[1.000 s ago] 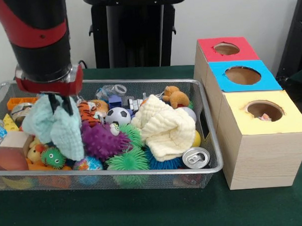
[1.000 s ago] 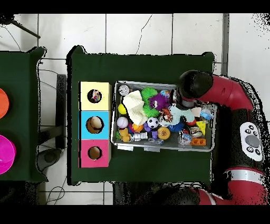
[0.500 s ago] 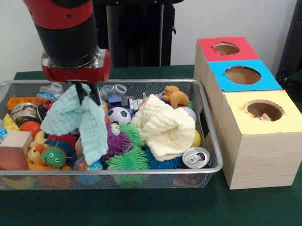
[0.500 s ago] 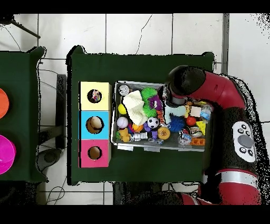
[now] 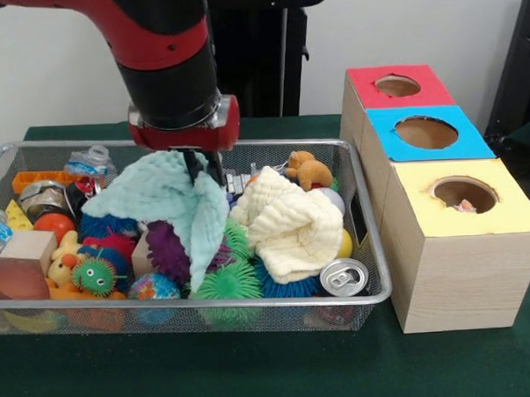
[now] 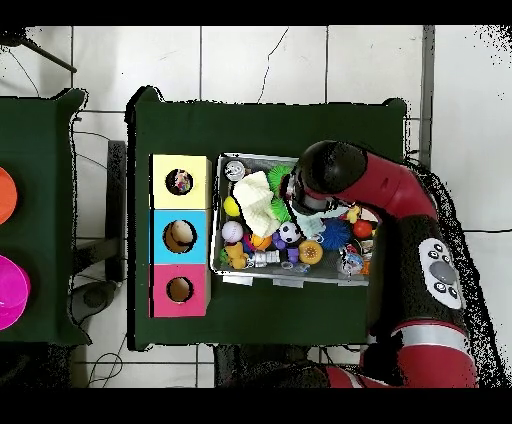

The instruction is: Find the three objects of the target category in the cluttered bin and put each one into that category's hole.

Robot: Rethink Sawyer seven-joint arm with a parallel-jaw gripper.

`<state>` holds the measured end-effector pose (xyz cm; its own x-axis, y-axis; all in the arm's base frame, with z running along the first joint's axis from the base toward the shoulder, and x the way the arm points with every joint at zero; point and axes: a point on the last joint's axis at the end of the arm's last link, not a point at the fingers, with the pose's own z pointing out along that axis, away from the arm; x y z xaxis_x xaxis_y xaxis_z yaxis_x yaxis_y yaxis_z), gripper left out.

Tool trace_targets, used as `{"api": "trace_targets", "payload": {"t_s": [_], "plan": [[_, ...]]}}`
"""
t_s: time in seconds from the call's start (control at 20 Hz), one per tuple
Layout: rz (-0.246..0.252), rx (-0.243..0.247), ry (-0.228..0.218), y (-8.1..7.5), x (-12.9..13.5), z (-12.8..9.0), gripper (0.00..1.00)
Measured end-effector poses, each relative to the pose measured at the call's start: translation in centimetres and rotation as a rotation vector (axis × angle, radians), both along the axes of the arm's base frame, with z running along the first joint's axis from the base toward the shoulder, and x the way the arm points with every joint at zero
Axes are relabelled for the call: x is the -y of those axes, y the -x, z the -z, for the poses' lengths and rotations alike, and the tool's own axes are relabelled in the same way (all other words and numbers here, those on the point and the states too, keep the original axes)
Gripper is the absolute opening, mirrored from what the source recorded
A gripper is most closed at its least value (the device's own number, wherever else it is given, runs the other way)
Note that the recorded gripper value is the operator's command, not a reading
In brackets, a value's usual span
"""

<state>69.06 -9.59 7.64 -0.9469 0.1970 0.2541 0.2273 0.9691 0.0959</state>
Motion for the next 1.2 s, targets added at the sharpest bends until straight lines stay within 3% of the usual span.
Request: {"api": "trace_targets", "payload": {"t_s": [0.55, 1.2], "plan": [[0.090, -0.026, -0.007, 1.9, -3.3, 1.3, 0.00], [0.172, -0.034, 0.041, 1.0, -9.8, -1.5, 0.00]]}}
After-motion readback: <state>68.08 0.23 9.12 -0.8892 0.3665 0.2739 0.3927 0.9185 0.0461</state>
